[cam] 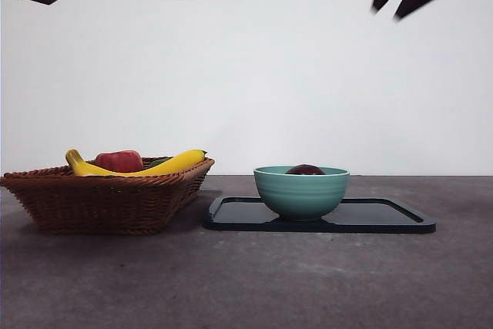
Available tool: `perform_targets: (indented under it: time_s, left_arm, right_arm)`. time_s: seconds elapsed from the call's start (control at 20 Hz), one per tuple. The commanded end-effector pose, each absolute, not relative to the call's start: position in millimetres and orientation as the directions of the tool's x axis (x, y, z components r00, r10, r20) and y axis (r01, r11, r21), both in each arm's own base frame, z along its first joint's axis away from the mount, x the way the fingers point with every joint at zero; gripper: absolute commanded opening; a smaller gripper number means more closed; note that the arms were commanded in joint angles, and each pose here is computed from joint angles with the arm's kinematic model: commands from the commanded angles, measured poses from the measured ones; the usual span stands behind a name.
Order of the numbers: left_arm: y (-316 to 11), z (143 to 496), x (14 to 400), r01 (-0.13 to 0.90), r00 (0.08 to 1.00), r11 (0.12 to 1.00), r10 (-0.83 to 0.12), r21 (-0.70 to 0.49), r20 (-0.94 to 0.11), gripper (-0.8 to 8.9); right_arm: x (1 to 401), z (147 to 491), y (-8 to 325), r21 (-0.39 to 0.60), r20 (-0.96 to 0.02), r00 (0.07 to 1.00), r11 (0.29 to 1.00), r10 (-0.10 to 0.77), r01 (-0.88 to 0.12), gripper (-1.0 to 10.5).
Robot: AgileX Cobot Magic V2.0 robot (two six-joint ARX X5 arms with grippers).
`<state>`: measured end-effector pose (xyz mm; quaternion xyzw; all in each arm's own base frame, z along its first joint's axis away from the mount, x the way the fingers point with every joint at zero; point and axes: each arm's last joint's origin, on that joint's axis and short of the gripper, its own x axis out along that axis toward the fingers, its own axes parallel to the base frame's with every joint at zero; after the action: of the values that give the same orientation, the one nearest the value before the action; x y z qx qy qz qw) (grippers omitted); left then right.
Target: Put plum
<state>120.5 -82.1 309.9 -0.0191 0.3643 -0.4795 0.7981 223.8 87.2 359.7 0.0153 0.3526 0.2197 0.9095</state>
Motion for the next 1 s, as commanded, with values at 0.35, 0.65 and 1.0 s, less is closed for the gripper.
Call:
perform_targets:
  time_s: [0.35, 0.65, 1.0]
  left_arm:
    - [-83, 312, 121, 0.764, 0.273, 0.528, -0.786, -0.372, -0.555, 3.74]
    - [-83, 312, 121, 0.764, 0.273, 0.528, -0.786, -0.372, -0.555, 3.74]
    - [-83, 312, 121, 0.764, 0.273, 0.528, -0.786, -0.371, -0.555, 3.74]
  right_arm:
    - [140, 365, 63, 0.199, -0.615, 0.621, 0.858, 0.486, -0.474, 1.7]
    - [107, 318, 55, 0.27, -0.631, 0.542, 0.813, 0.555, -0.516, 1.7]
    - [98, 304, 53, 0.3, -0.626, 0.515, 0.791, 0.585, -0.534, 1.7]
